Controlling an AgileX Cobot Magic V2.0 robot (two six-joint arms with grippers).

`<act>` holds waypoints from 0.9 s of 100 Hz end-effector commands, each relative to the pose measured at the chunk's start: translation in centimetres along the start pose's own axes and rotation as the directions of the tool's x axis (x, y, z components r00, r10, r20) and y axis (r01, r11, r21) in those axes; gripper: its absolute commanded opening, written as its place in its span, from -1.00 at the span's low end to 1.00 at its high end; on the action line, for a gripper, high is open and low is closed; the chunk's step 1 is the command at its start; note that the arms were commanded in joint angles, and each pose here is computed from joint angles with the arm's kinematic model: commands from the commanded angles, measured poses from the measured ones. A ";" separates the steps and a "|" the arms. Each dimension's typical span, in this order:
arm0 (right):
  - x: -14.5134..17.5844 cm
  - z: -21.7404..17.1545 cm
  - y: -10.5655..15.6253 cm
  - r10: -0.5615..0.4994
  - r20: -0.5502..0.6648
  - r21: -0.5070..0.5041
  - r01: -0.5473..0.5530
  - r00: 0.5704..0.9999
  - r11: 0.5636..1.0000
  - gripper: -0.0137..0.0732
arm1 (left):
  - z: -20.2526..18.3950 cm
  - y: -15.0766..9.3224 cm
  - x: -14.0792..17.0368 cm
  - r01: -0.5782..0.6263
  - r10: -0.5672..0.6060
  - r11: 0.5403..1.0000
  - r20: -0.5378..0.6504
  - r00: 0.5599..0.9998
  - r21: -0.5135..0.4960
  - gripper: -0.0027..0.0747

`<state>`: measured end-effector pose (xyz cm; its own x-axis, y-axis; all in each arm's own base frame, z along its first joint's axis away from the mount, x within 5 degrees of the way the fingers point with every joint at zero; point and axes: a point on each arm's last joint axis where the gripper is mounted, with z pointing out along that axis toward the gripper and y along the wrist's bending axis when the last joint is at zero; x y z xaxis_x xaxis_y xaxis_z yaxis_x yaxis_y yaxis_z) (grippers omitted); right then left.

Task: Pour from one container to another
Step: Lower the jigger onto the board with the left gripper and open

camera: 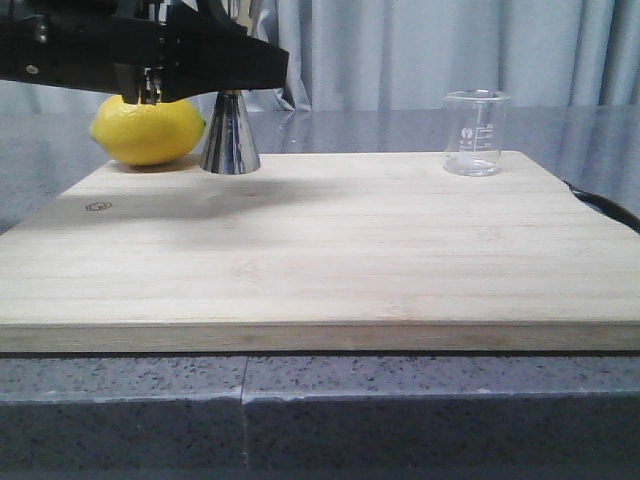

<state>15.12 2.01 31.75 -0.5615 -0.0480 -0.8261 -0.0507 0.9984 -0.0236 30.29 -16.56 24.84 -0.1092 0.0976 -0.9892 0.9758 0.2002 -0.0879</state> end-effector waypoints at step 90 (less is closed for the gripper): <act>-1.3 -0.7 0.1 -0.008 0.095 -0.014 0.009 0.995 1.000 0.64 | 0.9 1.2 -0.9 0.018 -0.022 0.999 0.114 0.993 0.035 -0.35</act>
<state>15.12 2.01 31.75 -0.5616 -0.0474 -0.8260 -0.0507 0.9985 -0.0229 31.98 -17.06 22.43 -0.1664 0.1019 -0.9808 0.9702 0.1945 -0.1444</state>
